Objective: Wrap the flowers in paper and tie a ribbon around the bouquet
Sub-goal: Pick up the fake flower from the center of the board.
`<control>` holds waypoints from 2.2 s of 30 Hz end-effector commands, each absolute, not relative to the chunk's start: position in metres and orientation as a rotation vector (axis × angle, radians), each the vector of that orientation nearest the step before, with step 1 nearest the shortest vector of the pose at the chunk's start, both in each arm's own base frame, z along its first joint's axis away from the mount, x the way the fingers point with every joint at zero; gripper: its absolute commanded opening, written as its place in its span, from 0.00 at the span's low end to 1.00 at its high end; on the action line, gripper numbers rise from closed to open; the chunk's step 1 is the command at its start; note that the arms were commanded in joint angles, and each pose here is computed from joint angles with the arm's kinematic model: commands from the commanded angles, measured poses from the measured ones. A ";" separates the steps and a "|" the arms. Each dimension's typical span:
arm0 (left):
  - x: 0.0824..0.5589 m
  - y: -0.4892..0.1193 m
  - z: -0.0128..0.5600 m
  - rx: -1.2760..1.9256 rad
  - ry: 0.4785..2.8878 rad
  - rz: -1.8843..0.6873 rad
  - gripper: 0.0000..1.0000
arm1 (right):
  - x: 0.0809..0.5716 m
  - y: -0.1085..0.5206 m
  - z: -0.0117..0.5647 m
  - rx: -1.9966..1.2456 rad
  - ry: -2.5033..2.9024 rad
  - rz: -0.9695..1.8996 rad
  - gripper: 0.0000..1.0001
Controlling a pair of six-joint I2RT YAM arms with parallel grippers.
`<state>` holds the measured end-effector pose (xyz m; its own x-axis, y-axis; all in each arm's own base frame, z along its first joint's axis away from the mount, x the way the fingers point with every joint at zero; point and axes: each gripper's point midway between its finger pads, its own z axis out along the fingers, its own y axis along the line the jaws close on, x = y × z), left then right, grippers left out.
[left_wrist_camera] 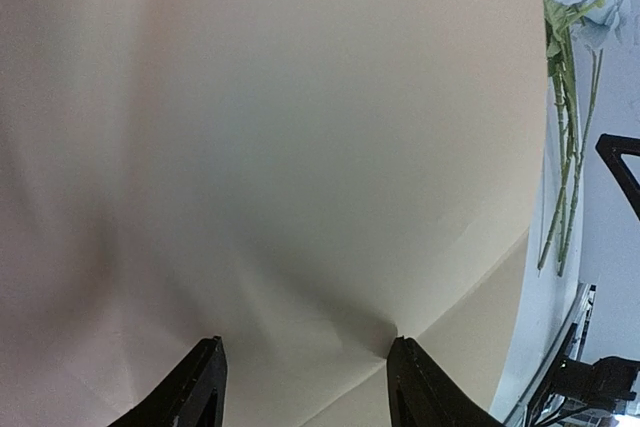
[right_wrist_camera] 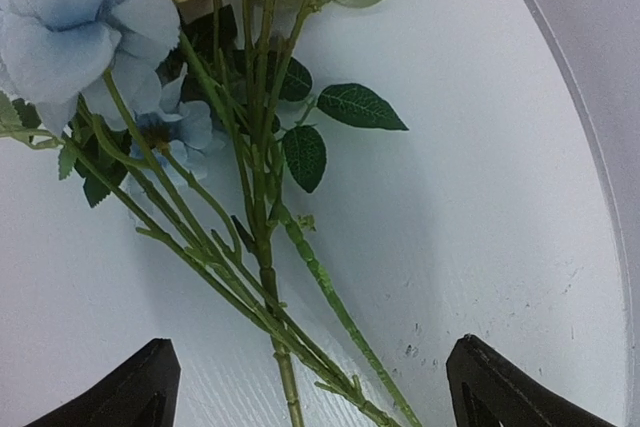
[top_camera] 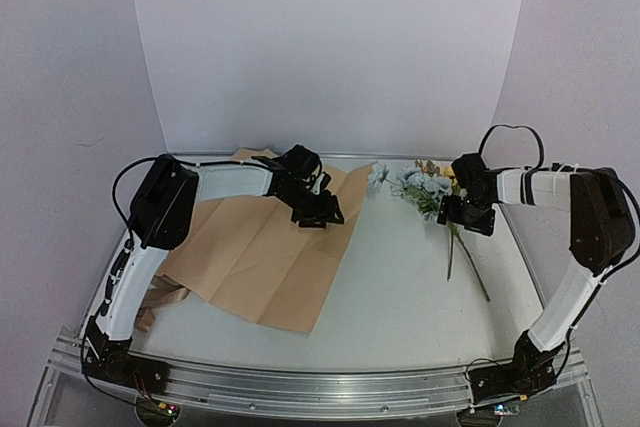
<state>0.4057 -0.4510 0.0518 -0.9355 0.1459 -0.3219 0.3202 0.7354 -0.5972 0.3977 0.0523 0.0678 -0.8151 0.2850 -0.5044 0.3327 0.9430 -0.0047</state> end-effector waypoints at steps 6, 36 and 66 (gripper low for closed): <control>0.408 -0.463 0.067 0.369 2.636 -1.103 0.57 | 0.400 0.058 0.047 0.598 2.663 -0.046 0.93; 0.391 -0.452 0.071 0.409 2.635 -1.127 0.57 | 0.375 0.147 0.040 0.720 2.719 0.111 0.40; 0.382 -0.446 0.058 0.422 2.687 -1.106 0.56 | 0.382 0.131 0.017 0.487 2.724 -0.210 0.24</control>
<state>0.3763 -0.4374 0.0372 -0.9489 0.1752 -0.2626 0.3064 0.7111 -0.6328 0.3835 0.1380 0.0089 -0.8879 0.3005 -0.3483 0.3422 0.9374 -0.0638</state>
